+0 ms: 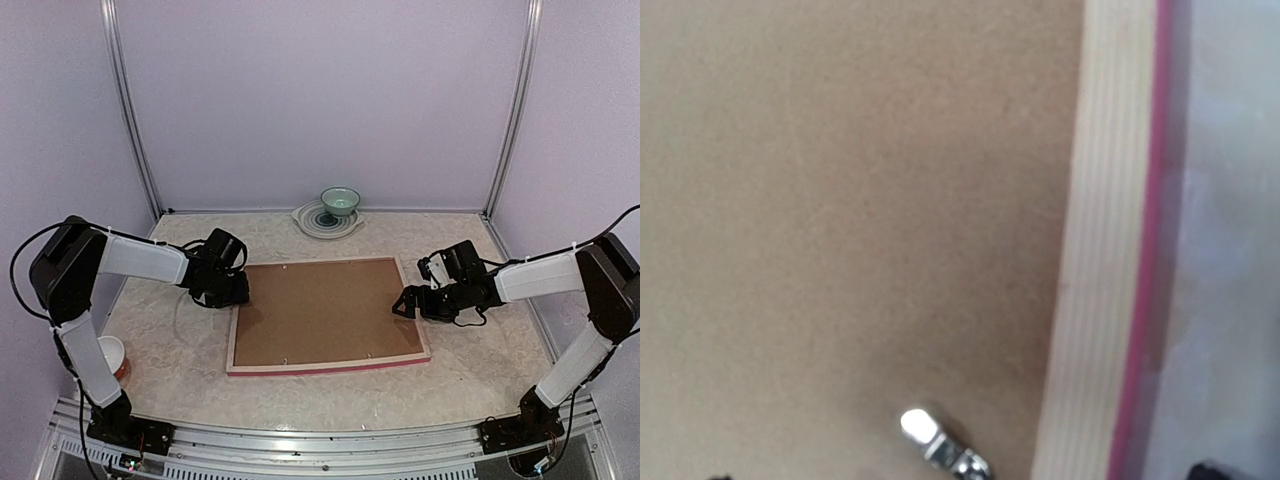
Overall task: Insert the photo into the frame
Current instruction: Press the fastener onto the backboard.
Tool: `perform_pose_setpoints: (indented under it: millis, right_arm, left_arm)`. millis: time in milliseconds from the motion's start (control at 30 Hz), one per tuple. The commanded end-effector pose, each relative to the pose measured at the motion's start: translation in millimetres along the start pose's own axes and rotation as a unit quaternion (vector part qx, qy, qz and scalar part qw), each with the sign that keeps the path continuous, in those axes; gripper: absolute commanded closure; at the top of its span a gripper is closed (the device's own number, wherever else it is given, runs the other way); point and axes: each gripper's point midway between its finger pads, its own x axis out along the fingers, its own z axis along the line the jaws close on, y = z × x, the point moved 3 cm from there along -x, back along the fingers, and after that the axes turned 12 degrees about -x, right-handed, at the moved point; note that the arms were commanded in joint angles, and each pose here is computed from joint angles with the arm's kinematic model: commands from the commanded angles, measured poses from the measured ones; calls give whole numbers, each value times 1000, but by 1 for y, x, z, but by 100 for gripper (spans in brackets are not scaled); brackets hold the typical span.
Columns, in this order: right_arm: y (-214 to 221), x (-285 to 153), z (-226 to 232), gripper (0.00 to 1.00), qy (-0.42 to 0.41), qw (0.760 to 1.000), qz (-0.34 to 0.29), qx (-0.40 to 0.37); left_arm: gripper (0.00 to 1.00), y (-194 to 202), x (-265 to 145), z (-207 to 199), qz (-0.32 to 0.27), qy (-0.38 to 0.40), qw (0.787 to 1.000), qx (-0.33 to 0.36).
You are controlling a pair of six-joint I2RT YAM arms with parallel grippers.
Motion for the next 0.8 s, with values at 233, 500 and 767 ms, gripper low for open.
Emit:
perform_pose_setpoints:
  millis: [233, 500, 767]
  right_arm:
    - [26, 5, -4, 1, 5, 999, 42, 11]
    - [24, 4, -3, 1, 6, 999, 42, 9]
    - [22, 4, -2, 1, 5, 999, 41, 9]
  left_arm:
    - [67, 10, 6, 25, 14, -47, 999, 4]
    - [74, 9, 5, 25, 12, -46, 999, 3]
    - [79, 6, 1, 21, 10, -39, 999, 2]
